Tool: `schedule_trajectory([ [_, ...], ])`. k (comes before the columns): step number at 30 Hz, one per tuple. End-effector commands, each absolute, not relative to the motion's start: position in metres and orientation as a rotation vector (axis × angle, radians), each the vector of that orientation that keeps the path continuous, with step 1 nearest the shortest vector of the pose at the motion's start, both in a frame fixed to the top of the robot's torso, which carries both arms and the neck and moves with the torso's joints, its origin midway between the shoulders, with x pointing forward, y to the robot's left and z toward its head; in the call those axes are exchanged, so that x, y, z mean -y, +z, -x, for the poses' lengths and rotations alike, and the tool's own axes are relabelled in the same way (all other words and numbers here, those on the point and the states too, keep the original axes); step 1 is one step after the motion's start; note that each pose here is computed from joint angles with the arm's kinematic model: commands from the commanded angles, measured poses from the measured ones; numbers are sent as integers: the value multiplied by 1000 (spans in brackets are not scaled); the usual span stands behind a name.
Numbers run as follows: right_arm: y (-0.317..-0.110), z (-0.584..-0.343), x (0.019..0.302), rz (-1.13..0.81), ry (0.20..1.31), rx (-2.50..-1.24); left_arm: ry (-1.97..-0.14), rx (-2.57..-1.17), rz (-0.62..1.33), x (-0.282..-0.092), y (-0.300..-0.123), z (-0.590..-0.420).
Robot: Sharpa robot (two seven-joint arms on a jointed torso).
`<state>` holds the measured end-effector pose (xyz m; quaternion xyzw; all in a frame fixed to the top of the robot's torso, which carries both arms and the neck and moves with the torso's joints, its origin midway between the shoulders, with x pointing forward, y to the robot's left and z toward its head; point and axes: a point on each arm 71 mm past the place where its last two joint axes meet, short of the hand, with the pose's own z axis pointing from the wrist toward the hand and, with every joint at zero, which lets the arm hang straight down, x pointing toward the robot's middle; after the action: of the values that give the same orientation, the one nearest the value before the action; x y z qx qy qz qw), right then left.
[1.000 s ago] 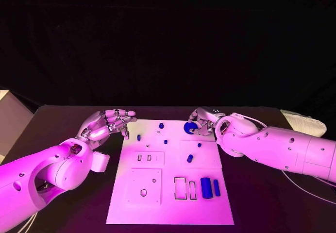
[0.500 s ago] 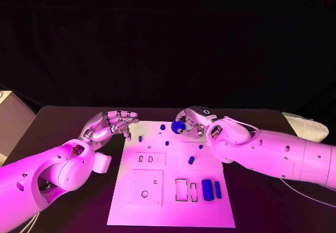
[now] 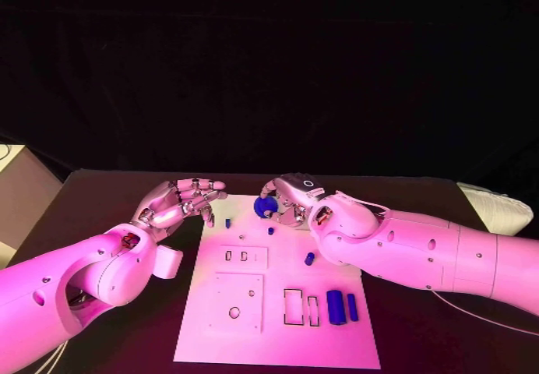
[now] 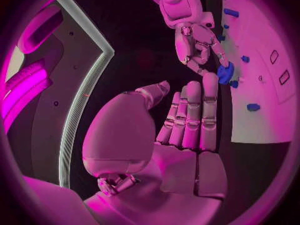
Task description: Assemble the parts on the task board
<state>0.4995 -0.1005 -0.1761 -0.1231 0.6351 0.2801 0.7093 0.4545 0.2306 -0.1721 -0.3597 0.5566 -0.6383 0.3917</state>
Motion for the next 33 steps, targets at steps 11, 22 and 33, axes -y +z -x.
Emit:
schedule_trajectory([
  [11,-185,-502,85,305,600,-1404,-1652,-1421,904,-226,-171,-453],
  [22,-197,-501,79,316,594,-1436,-1653,-1423,904,-226,-171,-453],
  [33,-200,-500,80,323,582,-1448,-1650,-1424,905,-227,-171,-453],
])
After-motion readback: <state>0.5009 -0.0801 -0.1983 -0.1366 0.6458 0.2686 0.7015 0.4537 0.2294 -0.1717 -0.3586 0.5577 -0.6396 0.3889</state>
